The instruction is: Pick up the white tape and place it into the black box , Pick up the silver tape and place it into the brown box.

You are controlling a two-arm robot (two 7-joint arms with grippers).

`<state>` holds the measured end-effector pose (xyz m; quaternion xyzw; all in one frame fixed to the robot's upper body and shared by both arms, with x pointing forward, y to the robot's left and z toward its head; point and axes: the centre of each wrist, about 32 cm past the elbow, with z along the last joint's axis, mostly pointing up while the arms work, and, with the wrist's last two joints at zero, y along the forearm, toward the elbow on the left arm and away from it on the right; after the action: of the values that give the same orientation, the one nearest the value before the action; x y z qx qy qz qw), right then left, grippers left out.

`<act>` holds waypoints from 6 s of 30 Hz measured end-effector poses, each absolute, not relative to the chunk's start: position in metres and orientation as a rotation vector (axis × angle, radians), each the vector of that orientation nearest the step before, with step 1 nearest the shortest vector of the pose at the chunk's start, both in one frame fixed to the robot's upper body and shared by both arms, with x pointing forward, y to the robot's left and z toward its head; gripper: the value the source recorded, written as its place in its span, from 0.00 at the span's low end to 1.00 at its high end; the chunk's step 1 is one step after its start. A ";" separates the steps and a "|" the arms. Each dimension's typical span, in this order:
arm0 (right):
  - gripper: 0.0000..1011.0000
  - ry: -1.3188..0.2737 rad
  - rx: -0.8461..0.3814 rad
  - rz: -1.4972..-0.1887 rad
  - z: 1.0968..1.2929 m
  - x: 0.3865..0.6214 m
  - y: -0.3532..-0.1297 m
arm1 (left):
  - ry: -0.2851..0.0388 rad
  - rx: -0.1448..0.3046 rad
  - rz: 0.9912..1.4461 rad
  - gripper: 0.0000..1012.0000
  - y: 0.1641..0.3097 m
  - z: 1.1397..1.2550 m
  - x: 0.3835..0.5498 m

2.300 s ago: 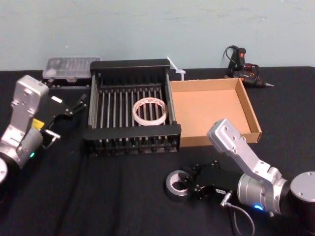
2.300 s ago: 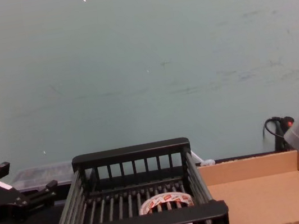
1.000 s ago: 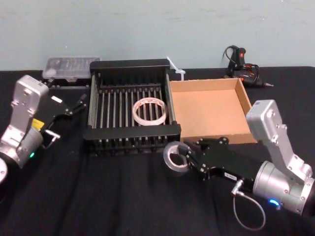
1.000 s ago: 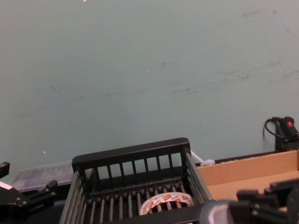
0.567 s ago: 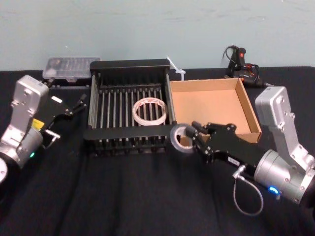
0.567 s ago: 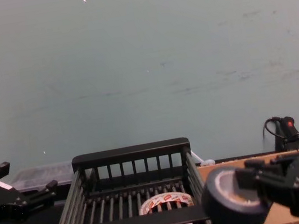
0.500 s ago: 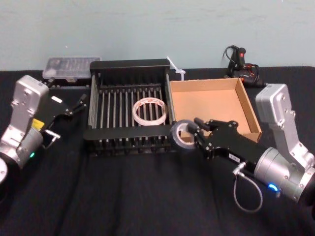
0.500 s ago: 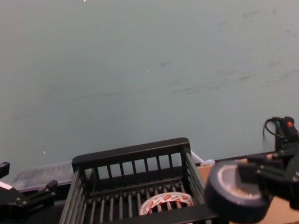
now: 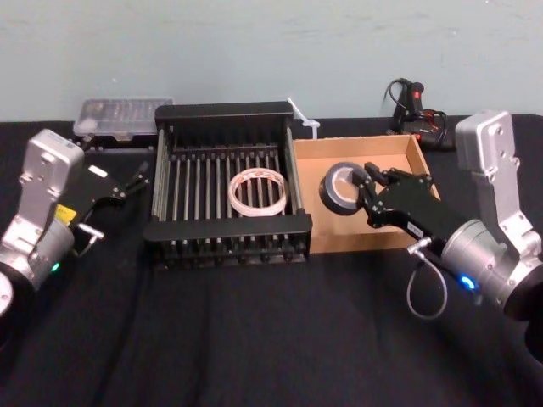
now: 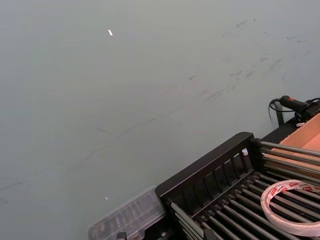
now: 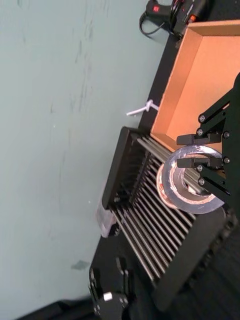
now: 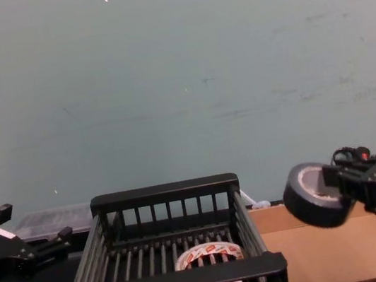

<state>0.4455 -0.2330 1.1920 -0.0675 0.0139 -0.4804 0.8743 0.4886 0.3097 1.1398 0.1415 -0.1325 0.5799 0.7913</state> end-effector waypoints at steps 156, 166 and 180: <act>0.99 -0.053 -0.054 -1.240 1.133 0.431 -0.244 | -0.285 0.304 1.248 0.99 0.310 1.140 0.489; 0.99 -0.058 -0.042 -1.229 1.126 0.423 -0.239 | -0.285 0.305 1.248 0.99 0.310 1.140 0.489; 0.99 -0.053 -0.047 -1.216 1.125 0.422 -0.241 | -0.285 0.304 1.248 0.99 0.310 1.140 0.489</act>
<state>0.4219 -0.2407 1.1251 -0.0220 -0.0250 -0.5711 0.8202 0.4886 0.3097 1.1398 0.1415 -0.1325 0.5799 0.7913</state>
